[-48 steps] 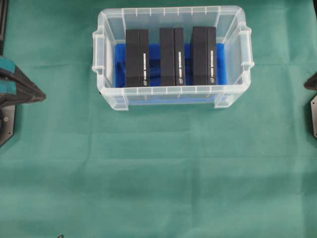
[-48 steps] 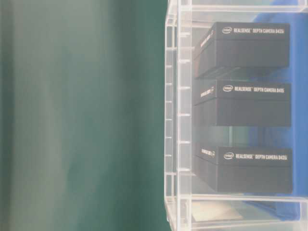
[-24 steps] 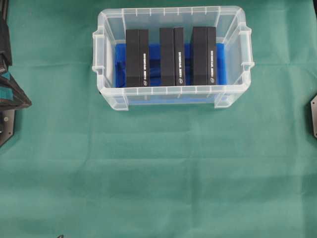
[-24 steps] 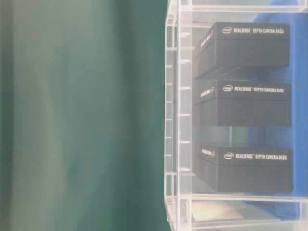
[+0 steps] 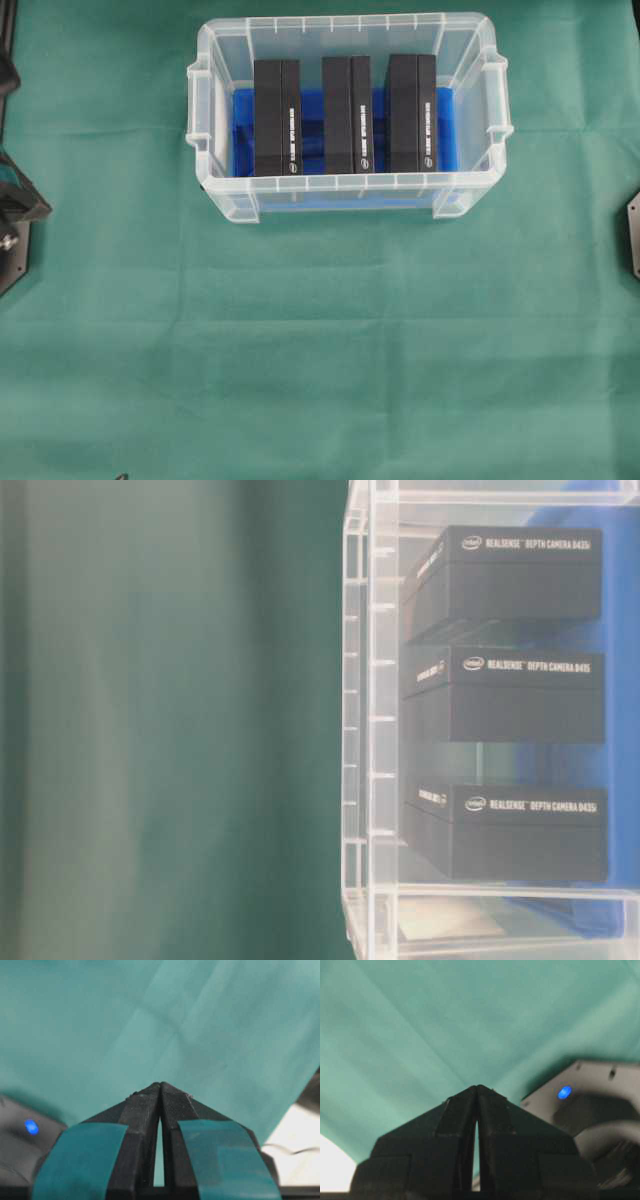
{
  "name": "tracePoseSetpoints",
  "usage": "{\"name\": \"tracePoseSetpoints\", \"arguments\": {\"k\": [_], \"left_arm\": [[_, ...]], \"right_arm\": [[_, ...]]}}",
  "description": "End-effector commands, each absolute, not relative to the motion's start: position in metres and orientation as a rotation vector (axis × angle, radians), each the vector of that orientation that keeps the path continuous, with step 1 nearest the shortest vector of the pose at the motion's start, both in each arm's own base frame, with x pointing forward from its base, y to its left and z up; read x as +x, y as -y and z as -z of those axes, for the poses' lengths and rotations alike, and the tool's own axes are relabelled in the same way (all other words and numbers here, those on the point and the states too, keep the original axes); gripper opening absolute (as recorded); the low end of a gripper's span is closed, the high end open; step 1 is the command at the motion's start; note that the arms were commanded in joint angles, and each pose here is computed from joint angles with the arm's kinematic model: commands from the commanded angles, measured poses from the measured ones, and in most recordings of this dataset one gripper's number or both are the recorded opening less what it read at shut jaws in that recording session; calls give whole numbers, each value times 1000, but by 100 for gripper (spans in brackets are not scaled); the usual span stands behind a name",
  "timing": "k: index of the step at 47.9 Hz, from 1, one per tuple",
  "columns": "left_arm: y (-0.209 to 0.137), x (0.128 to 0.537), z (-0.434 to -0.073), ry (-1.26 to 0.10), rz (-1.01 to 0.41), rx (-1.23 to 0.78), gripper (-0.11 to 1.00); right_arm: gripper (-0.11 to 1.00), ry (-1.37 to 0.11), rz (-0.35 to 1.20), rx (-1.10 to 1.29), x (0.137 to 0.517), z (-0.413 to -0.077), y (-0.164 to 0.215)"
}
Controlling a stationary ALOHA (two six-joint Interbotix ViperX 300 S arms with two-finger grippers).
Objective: Take out the box from the case.
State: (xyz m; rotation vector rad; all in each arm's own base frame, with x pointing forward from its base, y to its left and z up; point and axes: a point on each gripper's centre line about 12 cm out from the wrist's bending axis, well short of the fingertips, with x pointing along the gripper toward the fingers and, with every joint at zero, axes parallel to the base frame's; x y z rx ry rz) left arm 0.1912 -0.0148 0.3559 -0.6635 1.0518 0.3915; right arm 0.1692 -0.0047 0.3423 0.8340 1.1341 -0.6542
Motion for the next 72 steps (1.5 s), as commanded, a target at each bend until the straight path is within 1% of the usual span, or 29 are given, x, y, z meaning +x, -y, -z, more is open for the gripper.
{"name": "tracePoseSetpoints", "arguments": {"k": [1, 9, 17, 23, 36, 43, 52, 61, 72], "left_arm": [[14, 190, -363, -1035, -464, -756, 1], [11, 185, -359, -1030, -671, -968, 1], [8, 183, -356, -1006, -807, -1072, 1], [7, 186, -356, -998, -828, -1081, 1], [7, 187, -358, -993, -822, -1084, 1], [2, 187, -358, -984, -840, -1091, 1], [-19, 187, -358, -957, -885, -1090, 1], [-46, 182, -359, -928, -943, -1077, 1], [-70, 175, -359, -908, -990, -1060, 1]], "right_arm": [[0, -1101, 750, 942, 169, -349, 6], [0, -1078, 916, 1106, 168, -347, 6], [0, -1062, 997, 1164, 173, -346, 7], [0, -1079, 1040, 1158, 174, -343, 8], [0, -1084, 1052, 1149, 179, -342, 9], [0, -1049, 1077, 1118, 179, -343, 15], [0, -1003, 1122, 1113, 179, -343, 34], [0, -986, 1126, 1084, 183, -342, 63], [0, -990, 1176, 1072, 182, -339, 94]]}}
